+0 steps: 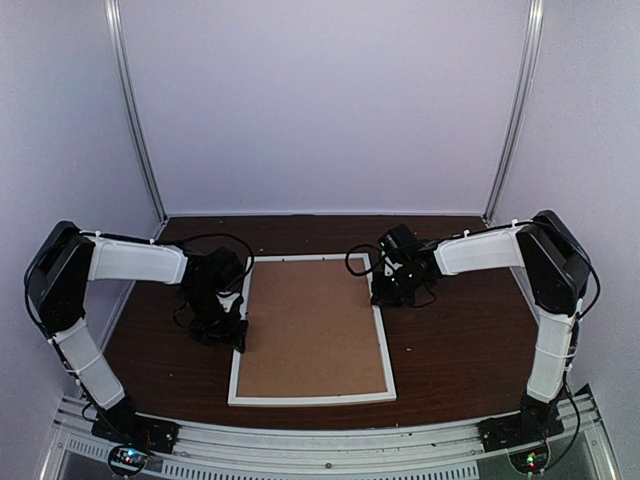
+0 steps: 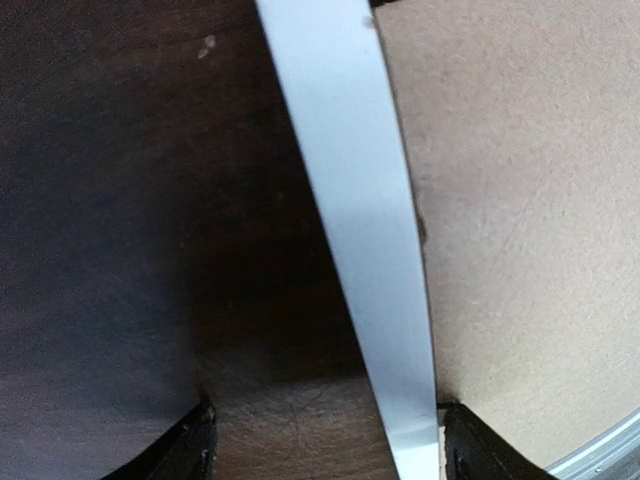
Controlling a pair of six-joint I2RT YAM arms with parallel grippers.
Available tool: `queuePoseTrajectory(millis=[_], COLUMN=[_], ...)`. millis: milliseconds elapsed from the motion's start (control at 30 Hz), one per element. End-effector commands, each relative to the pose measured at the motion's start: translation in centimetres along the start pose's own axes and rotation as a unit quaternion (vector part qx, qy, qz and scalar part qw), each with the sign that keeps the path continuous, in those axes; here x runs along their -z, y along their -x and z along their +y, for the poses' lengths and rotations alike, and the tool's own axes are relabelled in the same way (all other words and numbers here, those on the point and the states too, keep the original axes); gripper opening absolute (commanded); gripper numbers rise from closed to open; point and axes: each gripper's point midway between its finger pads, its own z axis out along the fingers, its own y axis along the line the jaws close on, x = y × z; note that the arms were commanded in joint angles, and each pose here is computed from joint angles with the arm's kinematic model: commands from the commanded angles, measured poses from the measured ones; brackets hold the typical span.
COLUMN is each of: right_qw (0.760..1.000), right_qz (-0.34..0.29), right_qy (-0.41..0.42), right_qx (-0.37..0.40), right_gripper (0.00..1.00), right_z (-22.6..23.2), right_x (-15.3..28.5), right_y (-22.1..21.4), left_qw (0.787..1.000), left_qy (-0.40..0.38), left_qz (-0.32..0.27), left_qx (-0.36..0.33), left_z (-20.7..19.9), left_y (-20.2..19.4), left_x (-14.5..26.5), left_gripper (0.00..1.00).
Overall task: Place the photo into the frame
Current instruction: Press the fastener onto the backboard.
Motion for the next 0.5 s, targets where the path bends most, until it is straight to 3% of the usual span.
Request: queuePoseTrajectory(millis=[0, 467], right_qw=[0.998, 0.999], right_qz=[0.049, 0.045], right_qy=[-0.037, -0.029], right_qx=[-0.020, -0.009], right_gripper=[0.00, 0.00], right_z=[-2.6, -2.0], right_x=[-1.7, -0.8], right_y=[-3.1, -2.5], left_qw=[1.000, 0.996], left_qy=[-0.004, -0.034], left_qz=[0.014, -0.082], left_qx=[-0.006, -0.025], left_z=[-0.8, -2.7], left_y=[-0.3, 3.2], left_x=[-2.5, 2.9], left_gripper=[0.79, 0.81])
